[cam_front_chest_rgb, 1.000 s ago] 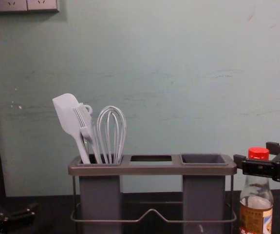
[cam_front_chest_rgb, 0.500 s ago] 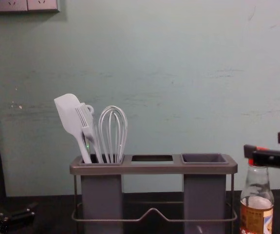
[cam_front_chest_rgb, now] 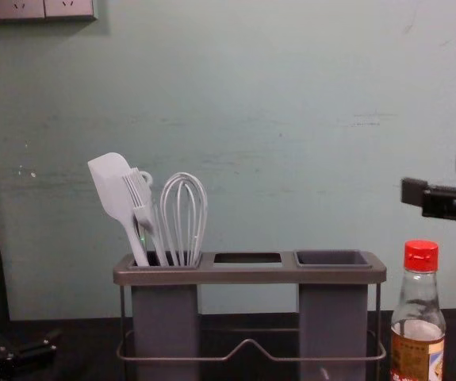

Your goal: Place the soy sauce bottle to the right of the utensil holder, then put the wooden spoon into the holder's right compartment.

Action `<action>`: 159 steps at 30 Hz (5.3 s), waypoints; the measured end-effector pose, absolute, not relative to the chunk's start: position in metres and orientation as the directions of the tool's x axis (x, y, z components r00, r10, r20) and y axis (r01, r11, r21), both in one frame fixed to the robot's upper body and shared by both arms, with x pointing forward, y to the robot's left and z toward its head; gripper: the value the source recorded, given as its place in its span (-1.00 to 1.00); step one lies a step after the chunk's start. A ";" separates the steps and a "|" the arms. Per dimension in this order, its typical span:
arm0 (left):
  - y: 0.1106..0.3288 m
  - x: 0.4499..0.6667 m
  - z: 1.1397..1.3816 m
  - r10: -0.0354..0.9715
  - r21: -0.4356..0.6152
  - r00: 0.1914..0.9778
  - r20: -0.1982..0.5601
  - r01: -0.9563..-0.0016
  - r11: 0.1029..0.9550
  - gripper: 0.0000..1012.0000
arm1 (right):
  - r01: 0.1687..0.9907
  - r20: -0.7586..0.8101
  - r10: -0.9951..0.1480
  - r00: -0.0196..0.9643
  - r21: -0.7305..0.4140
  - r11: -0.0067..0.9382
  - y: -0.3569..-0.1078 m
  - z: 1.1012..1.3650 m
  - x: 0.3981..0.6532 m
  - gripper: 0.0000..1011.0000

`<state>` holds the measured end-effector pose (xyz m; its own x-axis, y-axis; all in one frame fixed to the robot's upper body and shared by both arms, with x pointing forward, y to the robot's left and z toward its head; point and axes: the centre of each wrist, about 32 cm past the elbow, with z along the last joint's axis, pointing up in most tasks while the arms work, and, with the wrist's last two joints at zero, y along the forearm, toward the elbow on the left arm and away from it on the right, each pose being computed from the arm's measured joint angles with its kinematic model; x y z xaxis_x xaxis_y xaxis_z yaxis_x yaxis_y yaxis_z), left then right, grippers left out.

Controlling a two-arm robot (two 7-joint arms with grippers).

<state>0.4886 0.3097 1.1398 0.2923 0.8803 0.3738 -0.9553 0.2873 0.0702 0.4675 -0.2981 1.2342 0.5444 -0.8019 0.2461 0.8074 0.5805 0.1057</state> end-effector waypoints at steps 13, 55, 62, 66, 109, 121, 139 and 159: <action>0.310 0.489 1.140 0.880 0.070 0.292 0.374 -0.955 0.287 1.00 | 0.656 0.287 -0.613 0.736 -0.078 0.751 -0.259 1.262 0.423 0.98; 0.310 0.489 1.140 0.880 0.070 0.292 0.374 -0.955 0.287 1.00 | 0.473 0.045 -0.662 0.748 -0.735 0.485 -0.197 1.254 0.489 0.98; 0.310 0.489 1.140 0.880 0.070 0.292 0.374 -0.955 0.287 1.00 | 0.465 0.035 -0.664 0.747 -0.741 0.484 -0.194 1.249 0.499 0.98; 0.310 0.489 1.140 0.880 0.070 0.292 0.374 -0.955 0.287 1.00 | 0.459 0.030 -0.664 0.747 -0.745 0.483 -0.189 1.245 0.505 0.98; 0.310 0.489 1.140 0.880 0.070 0.292 0.374 -0.955 0.287 1.00 | 0.432 0.022 -0.643 0.765 -0.758 0.488 -0.179 1.234 0.518 0.98; 0.310 0.489 1.140 0.880 0.070 0.292 0.374 -0.955 0.287 1.00 | 0.432 0.021 -0.644 0.764 -0.759 0.488 -0.179 1.234 0.517 0.66; 0.310 0.489 1.140 0.880 0.070 0.292 0.374 -0.955 0.287 1.00 | 0.544 0.105 -0.622 0.776 -0.610 0.575 -0.192 1.259 0.491 0.66; 0.310 0.489 1.140 0.880 0.070 0.292 0.374 -0.955 0.287 1.00 | 0.736 0.248 -0.704 0.666 -0.063 0.674 -0.210 1.307 0.460 0.66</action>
